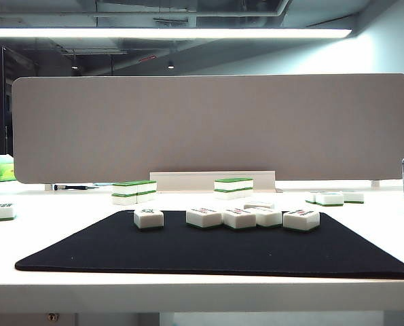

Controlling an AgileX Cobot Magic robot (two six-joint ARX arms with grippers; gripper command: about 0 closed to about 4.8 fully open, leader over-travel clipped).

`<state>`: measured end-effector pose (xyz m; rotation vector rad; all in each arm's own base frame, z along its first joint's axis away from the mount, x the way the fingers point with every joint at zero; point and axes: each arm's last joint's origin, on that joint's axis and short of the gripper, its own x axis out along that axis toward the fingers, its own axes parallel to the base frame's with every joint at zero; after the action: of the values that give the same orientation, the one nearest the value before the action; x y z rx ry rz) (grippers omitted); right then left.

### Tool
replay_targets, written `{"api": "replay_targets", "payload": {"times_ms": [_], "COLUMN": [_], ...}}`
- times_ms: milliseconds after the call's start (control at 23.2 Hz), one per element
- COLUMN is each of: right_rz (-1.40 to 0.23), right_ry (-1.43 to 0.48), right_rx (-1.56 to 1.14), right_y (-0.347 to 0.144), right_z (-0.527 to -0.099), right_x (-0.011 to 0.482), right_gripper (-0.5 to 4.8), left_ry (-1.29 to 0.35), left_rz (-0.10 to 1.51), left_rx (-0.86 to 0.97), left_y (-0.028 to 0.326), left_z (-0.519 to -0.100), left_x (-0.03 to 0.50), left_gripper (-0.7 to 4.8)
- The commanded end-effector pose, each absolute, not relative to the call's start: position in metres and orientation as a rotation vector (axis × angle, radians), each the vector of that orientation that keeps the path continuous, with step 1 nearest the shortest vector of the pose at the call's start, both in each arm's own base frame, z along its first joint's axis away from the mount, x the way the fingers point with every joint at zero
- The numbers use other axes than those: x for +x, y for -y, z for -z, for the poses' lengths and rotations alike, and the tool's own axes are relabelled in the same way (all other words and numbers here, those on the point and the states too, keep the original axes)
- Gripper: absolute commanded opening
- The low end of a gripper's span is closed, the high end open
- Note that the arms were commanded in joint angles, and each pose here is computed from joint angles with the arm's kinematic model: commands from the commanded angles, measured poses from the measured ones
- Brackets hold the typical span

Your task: Align six mahjong tiles in a row on the table.

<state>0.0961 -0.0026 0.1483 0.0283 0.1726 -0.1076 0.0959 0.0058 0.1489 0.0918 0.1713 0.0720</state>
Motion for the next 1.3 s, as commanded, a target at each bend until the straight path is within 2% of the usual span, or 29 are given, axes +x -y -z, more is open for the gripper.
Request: {"api": "replay_targets", "payload": {"times_ms": [43,345,518,820,1295], "right_rz": [0.105,0.105,0.105,0.104,0.099], "right_ry": [-0.165,-0.164,-0.164,-0.13,0.05], "right_rx": [0.026,0.026,0.026,0.028,0.038], "right_y": [0.002,0.002,0.002,0.002,0.003], "right_z": [-0.149,-0.149,-0.149,-0.156,-0.241], "right_x": [0.096,0.096,0.096,0.095,0.067], "right_gripper": [-0.01,-0.01,-0.01,-0.01,-0.01], "left_ry": [-0.164,-0.162,-0.158,-0.175,-0.185], "left_rz": [-0.061,-0.059,-0.066,-0.067,-0.066], "left_rx": [0.094,0.082,-0.004,-0.003,-0.004], "left_y": [-0.005,-0.005,-0.005,-0.005,-0.005], "left_z": [-0.15,-0.15,-0.15,-0.148,-0.147], "left_x": [0.096,0.096,0.096,0.096,0.096], "left_gripper": [0.79,0.79,0.79,0.79,0.79]}}
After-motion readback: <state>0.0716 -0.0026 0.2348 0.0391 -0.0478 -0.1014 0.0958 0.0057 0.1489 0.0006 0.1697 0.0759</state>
